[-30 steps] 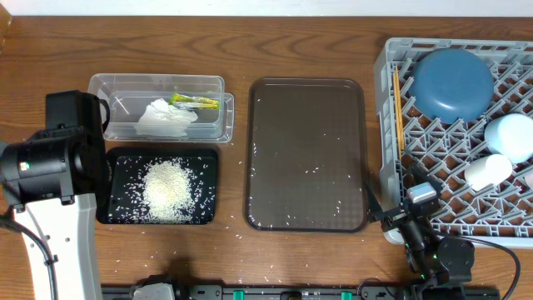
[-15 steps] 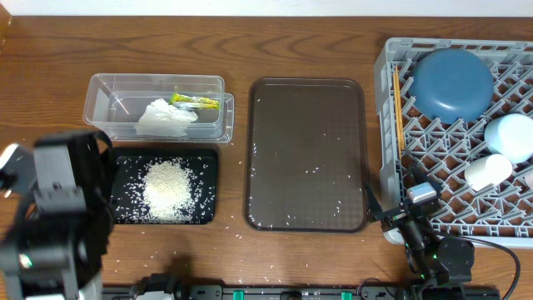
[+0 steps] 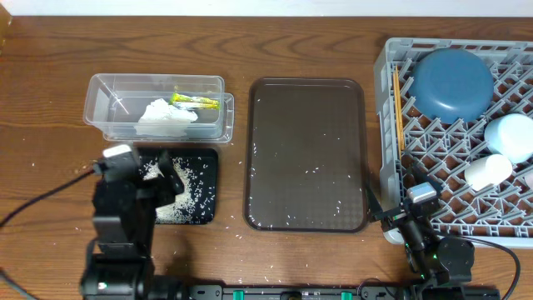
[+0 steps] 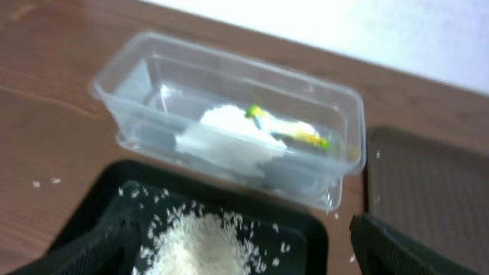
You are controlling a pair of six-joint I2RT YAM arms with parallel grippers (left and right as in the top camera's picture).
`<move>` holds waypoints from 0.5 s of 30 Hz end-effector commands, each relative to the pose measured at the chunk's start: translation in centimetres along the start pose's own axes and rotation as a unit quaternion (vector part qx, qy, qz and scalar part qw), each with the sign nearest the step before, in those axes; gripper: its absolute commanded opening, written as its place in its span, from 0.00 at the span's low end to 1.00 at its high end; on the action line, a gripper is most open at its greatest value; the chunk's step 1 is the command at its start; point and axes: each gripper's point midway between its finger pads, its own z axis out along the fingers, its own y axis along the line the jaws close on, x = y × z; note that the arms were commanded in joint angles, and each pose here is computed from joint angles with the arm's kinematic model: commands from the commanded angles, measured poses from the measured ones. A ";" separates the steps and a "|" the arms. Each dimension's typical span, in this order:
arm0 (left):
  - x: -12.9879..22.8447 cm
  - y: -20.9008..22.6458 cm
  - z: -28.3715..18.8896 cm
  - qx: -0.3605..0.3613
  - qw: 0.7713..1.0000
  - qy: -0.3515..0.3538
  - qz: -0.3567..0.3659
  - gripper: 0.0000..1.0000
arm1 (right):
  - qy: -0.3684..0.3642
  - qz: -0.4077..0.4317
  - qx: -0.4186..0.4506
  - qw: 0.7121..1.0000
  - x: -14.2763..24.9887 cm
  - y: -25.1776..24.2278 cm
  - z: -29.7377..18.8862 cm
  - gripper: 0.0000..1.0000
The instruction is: Sort waste into correct bins and load items into the dishwasher rack
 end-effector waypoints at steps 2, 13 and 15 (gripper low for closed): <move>2.2 -0.9 1.2 0.037 0.999 -0.008 0.027 0.90 | 0.000 0.001 -0.008 1.000 0.0 0.5 0.0 0.99; 3.9 -1.8 2.6 0.078 0.995 -0.049 0.025 0.90 | 0.000 0.001 -0.008 1.000 0.0 0.5 0.0 0.99; 4.2 -1.7 2.5 0.080 0.995 -0.058 0.024 0.90 | 0.000 0.001 -0.008 1.000 0.0 0.5 0.0 0.99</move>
